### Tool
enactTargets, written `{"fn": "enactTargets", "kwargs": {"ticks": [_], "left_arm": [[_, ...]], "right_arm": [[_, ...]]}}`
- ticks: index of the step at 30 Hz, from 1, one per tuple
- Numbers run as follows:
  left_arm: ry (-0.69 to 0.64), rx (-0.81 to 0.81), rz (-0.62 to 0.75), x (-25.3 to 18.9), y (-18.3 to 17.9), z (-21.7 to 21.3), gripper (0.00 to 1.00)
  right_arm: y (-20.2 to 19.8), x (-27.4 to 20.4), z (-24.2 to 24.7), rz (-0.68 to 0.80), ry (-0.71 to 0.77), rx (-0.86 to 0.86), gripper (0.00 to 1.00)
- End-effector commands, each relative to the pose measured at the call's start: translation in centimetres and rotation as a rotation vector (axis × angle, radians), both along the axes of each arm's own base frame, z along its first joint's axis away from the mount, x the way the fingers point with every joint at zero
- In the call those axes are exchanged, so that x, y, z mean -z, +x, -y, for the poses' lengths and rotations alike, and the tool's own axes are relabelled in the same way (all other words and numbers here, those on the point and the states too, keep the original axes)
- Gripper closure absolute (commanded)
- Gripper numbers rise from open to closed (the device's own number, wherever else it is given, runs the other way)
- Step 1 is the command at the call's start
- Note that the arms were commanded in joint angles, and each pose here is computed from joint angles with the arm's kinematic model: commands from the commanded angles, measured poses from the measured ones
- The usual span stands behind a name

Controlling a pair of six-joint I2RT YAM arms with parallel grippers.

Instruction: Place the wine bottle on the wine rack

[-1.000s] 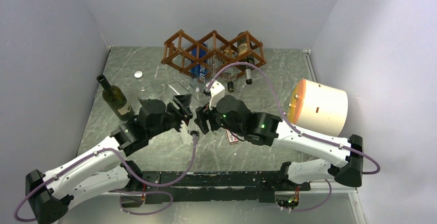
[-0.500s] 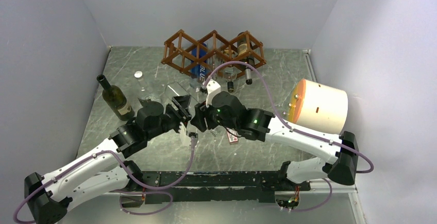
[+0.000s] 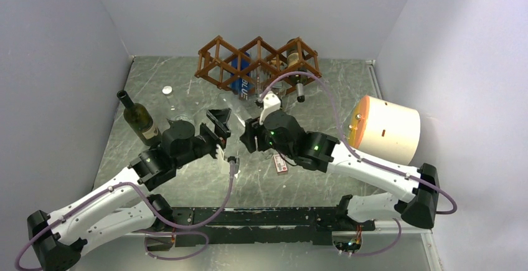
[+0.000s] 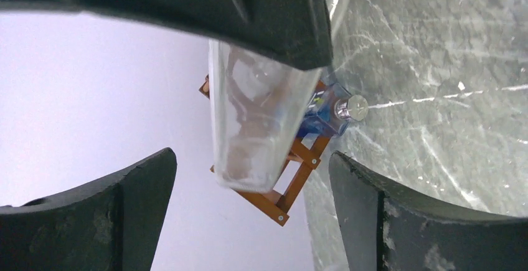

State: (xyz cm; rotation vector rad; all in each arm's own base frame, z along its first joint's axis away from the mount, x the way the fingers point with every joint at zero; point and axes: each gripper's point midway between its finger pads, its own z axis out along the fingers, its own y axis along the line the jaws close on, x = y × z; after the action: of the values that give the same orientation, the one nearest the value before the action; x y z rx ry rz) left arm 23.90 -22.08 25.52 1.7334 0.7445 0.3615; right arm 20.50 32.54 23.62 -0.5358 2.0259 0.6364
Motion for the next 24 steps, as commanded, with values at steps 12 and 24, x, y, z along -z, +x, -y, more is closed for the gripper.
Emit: {"fn": "enactTargets", "kwargs": {"ticks": [12, 24], "left_arm": [[-0.52, -0.106, -0.283, -5.8, -0.9, 0.4, 0.05], [-1.365, -0.789, -0.59, -7.6, 5.2, -6.0, 0.05]], "right_arm": [[5.2, -3.0, 5.2, 0.028, 0.162, 0.327, 1.0], [6.1, -1.0, 2.3, -0.021, 0.162, 0.252, 1.0]]}}
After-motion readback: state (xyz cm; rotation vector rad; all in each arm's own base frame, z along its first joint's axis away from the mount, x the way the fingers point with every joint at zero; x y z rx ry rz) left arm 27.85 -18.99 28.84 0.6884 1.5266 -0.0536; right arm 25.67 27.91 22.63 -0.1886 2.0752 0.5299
